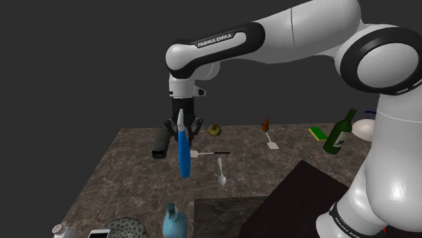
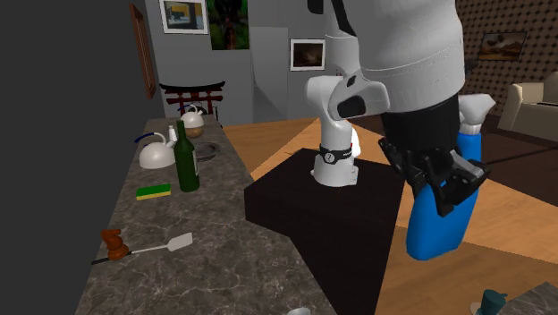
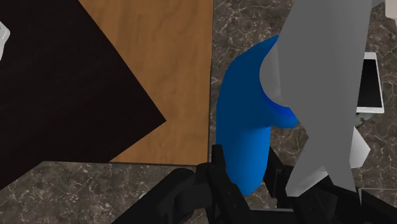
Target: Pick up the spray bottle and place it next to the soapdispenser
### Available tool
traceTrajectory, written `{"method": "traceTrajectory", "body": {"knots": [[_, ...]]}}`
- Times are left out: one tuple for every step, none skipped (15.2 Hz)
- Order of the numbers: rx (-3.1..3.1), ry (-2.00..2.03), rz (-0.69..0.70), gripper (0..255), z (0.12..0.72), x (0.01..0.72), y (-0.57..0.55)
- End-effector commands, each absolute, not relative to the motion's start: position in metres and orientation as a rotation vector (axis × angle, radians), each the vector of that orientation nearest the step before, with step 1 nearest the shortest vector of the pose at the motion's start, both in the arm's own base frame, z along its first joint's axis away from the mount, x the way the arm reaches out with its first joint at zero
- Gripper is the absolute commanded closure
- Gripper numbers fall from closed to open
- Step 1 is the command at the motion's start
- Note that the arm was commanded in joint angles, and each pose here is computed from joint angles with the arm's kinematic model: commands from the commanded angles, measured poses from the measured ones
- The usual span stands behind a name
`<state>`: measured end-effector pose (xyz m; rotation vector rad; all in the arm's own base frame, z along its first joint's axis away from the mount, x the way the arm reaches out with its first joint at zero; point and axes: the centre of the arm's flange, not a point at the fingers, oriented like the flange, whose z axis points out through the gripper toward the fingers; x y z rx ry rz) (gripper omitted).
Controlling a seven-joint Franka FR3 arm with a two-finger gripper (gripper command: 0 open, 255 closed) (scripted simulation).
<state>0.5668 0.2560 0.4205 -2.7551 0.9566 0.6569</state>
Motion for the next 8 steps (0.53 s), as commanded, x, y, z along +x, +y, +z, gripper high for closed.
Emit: {"method": "traceTrajectory", "body": {"knots": [[-2.755,0.957,0.656,255,0.411,0.566,0.257],[-2.755,0.957,0.656,255,0.405,0.566,0.257],[-2.755,0.957,0.656,255,0.400,0.566,0.257],[-2.755,0.957,0.656,255,0.395,0.566,0.257],[-2.755,0.957,0.656,255,0.389,0.566,0.257],[-2.755,0.957,0.656,255,0.384,0.566,0.257],[-2.755,0.957,0.656,255,0.379,0.566,0.257],[-2.755,0.957,0.656,255,0.374,0.566,0.257]]}}
